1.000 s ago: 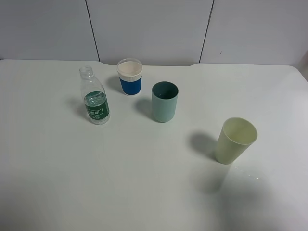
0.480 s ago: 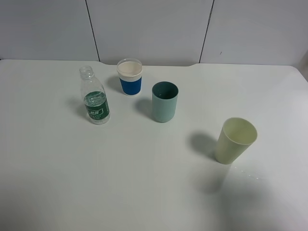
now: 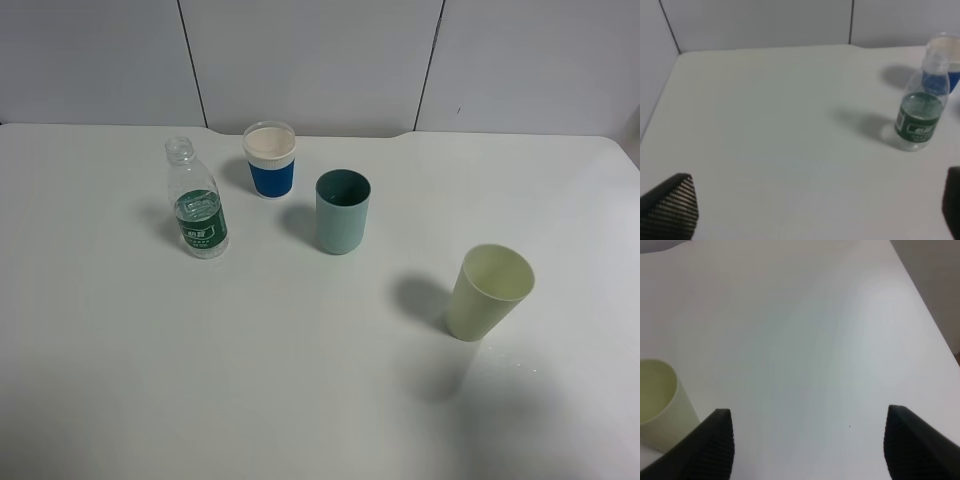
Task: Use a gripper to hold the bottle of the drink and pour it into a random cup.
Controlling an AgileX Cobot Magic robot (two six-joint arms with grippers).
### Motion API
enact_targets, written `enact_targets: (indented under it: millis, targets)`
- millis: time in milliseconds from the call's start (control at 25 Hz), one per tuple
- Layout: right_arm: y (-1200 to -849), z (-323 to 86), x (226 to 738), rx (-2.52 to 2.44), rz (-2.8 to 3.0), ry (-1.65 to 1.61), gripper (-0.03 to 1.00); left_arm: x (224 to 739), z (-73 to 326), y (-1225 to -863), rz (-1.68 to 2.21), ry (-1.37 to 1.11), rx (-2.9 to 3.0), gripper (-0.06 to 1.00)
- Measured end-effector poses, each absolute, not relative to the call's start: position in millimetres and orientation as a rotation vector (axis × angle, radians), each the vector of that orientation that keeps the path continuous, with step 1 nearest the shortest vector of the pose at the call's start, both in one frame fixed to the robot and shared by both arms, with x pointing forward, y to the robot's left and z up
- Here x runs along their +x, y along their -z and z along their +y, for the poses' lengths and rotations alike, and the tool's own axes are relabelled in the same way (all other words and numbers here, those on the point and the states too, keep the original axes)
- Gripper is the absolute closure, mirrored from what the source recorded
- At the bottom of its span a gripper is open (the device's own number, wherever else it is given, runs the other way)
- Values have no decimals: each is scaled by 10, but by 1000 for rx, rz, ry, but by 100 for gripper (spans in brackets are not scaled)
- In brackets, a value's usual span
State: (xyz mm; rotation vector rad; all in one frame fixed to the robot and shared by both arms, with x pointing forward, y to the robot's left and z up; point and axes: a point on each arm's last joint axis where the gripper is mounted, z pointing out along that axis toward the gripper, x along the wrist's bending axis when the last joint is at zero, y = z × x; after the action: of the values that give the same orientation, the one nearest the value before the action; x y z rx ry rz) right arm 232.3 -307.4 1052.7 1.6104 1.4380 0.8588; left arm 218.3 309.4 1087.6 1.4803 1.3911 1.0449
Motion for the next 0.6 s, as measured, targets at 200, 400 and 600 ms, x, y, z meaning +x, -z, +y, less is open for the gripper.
enact_targets:
  millis: [200,400,600]
  targets:
    - [-10527,-3074,2323,1610,1438,-859,33,2322,3076,-10697,1404,-1029,1510,-5]
    - [-10527,-3074,2323,1610,1438,-859,33,2324,3074,-10617,1447,-990,1555,-5]
    - [-10527,-3074,2323,1610,1438,-859,33,2333,3066,-10549,1472,-956,1587,-5]
